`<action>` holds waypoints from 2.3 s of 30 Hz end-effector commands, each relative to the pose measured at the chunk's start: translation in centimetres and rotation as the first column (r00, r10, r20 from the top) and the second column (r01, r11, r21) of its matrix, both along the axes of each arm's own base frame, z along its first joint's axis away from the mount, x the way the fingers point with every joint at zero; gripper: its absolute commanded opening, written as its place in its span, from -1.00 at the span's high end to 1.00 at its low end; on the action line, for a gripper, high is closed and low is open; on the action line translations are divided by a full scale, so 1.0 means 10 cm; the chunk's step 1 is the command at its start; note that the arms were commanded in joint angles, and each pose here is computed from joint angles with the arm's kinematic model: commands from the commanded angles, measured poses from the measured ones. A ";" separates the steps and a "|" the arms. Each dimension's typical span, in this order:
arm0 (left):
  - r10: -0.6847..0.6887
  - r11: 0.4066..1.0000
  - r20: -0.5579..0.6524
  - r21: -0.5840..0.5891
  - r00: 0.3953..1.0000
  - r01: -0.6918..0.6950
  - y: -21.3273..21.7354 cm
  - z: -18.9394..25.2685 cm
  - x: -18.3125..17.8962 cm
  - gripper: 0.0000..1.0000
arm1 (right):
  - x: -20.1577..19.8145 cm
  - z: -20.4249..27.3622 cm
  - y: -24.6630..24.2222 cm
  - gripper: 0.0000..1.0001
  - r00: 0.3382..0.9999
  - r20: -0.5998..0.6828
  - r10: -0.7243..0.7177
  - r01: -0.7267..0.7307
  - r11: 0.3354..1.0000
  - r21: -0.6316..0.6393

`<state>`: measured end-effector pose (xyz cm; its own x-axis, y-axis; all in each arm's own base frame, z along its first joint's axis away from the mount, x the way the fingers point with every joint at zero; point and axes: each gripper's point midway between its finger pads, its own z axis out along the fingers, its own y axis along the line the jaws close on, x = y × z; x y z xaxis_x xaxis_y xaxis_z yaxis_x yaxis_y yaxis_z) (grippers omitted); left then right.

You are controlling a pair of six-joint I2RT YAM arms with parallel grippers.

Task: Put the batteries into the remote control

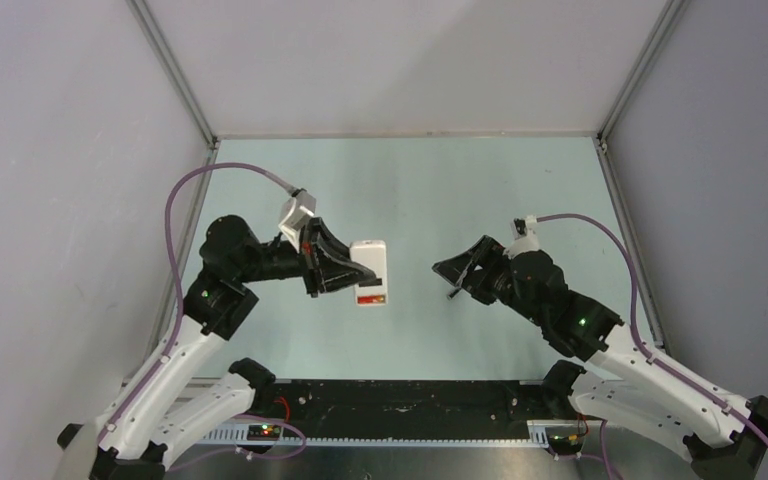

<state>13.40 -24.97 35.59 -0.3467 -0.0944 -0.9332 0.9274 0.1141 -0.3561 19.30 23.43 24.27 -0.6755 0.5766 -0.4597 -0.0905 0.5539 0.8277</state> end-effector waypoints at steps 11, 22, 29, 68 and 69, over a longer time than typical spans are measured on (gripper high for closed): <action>-0.218 0.975 0.144 -0.012 0.965 0.222 0.04 0.26 -0.41 1.00 | 0.04 -0.04 -0.03 -0.41 1.000 -0.015 -0.007 0.007 0.999 -0.044; 0.252 0.966 0.043 -0.075 0.967 -0.248 0.09 0.23 0.41 1.00 | -0.05 0.40 0.23 -0.40 0.999 0.026 0.021 -0.024 0.992 0.127; 0.514 0.849 0.022 -0.156 0.858 -0.505 0.35 0.41 0.78 1.00 | -0.10 1.07 0.58 -0.40 0.995 0.097 0.012 -0.036 0.967 0.252; 0.558 0.805 -0.095 -0.180 0.825 -0.565 0.40 0.40 0.87 1.00 | 0.19 1.23 1.14 0.15 0.999 0.025 -0.025 0.015 0.947 0.322; 0.559 0.804 -0.094 -0.180 0.824 -0.566 0.41 0.40 0.87 1.00 | 0.19 1.22 1.14 0.18 0.999 0.023 -0.023 0.015 0.948 0.319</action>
<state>22.12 -21.11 38.04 -0.2507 -0.4190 -0.8727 0.6971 0.5474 -0.4631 20.91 34.66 33.95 -0.6648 0.6905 -0.2850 -0.0787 0.3147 0.9459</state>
